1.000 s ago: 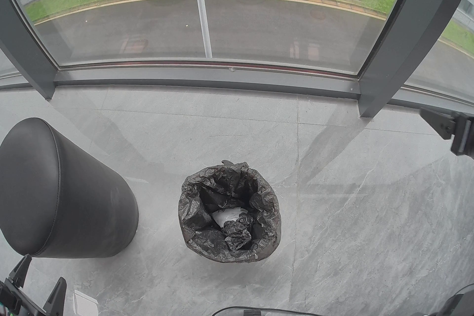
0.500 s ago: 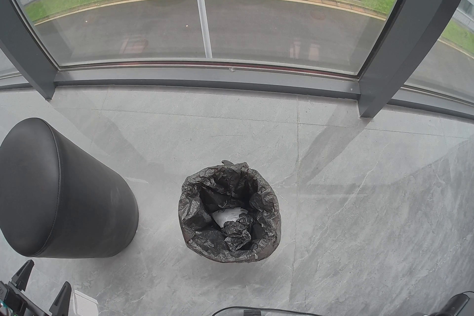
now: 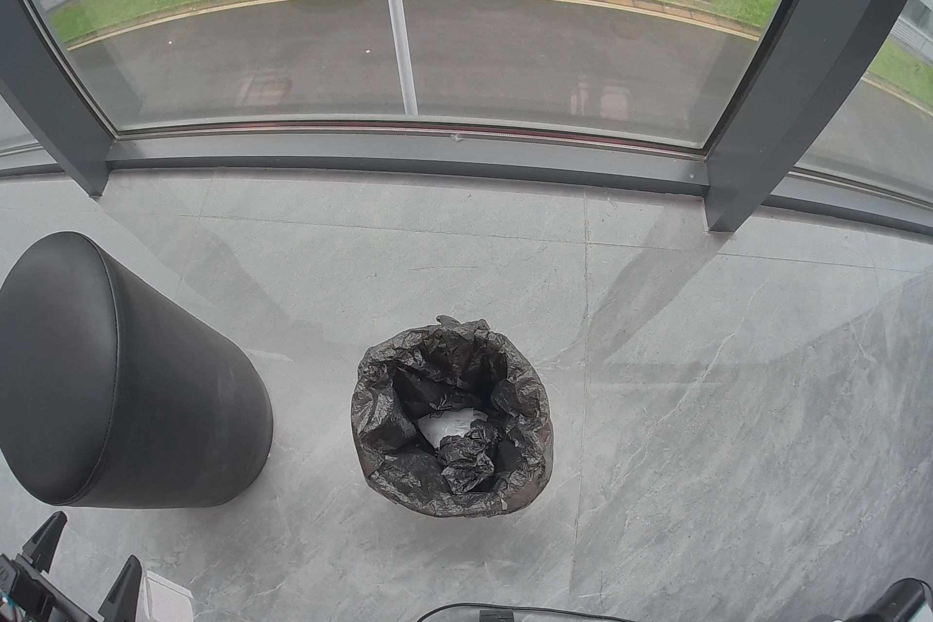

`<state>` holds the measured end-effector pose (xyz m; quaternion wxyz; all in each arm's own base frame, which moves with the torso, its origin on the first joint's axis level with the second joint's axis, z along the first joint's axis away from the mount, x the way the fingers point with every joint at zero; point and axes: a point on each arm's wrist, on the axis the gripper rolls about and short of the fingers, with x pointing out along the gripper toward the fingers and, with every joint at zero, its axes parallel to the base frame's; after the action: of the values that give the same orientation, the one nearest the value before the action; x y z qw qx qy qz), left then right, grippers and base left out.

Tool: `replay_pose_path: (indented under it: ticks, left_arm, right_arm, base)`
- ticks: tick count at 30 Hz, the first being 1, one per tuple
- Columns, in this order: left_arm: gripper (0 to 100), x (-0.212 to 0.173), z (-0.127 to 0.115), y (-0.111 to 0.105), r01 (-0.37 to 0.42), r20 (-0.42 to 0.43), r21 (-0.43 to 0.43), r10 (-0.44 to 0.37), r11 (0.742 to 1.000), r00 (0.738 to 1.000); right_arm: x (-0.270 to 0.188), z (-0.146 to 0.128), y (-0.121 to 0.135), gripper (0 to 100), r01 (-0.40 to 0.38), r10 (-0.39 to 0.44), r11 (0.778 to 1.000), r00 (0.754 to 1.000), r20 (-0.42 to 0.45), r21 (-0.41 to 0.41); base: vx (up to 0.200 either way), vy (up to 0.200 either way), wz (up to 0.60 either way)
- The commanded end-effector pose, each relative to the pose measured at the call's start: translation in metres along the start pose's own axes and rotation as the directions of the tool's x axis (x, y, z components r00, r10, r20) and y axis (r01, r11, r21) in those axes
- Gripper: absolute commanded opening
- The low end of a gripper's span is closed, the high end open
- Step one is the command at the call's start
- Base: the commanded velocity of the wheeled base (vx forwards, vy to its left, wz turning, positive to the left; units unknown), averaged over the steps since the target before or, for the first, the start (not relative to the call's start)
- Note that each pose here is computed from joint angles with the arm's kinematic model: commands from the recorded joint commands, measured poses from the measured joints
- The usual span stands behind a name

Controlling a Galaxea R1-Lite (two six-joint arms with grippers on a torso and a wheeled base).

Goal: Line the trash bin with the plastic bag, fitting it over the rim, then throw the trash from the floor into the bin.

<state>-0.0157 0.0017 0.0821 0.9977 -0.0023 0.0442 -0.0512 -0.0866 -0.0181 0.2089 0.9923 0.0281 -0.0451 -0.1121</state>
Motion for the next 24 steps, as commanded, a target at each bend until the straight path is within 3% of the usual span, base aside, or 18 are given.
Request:
replay_pose_path:
  ticks: [1, 3, 6, 8, 11, 17, 20, 24]
  left_arm:
    - [100, 0.001, -0.005, 0.000, -0.005, -0.019, 0.000, 0.005, 1.000, 1.000]
    - [100, 0.001, -0.005, 0.000, -0.025, -0.018, 0.000, 0.025, 1.000, 1.000]
    - [100, -0.003, -0.006, -0.002, -0.124, 0.046, -0.022, 0.125, 0.992, 0.991]
    - [100, -0.003, -0.006, -0.002, -0.126, 0.049, -0.008, 0.127, 0.992, 0.991]
    - [100, -0.006, -0.006, -0.002, -0.111, 0.095, -0.005, 0.111, 0.994, 0.989]
    - [100, -0.006, -0.007, -0.002, -0.106, 0.093, -0.007, 0.107, 0.994, 0.990]
    - [100, -0.006, -0.007, -0.002, -0.106, 0.093, -0.007, 0.107, 0.994, 0.990]
    - [100, -0.006, -0.007, -0.002, -0.106, 0.093, -0.007, 0.107, 0.994, 0.990]
  right_arm:
    - [-0.013, -0.002, -0.001, 100, 0.032, -0.033, 0.999, 0.998, 0.050, 0.020]
    - [-0.014, -0.005, 0.002, 100, 0.067, -0.067, 0.998, 0.996, 0.051, 0.012]
    - [-0.021, -0.013, 0.008, 100, 0.133, -0.133, 0.991, 0.989, 0.071, 0.007]
    - [-0.021, -0.013, 0.008, 100, 0.134, -0.135, 0.991, 0.988, 0.071, 0.017]
    - [-0.023, -0.023, 0.006, 100, 0.097, -0.098, 0.995, 0.993, 0.071, 0.019]
    - [0.004, -0.066, 0.010, 100, 0.066, -0.067, 0.998, 0.995, -0.077, -0.023]
    - [0.029, -0.110, 0.015, 100, 0.010, -0.024, 0.997, 0.985, -0.172, -0.081]
    - [0.045, -0.132, 0.018, 100, -0.035, 0.028, 0.995, 0.996, -0.079, -0.093]
  base:
    - [0.000, 0.000, 0.00]
    - [0.000, 0.000, 0.00]
    - [0.000, 0.000, 0.00]
    - [0.000, 0.000, 0.00]
    - [0.000, 0.000, 0.00]
    - [0.000, 0.000, 0.00]
    - [0.000, 0.000, 0.00]
    - [0.000, 0.000, 0.00]
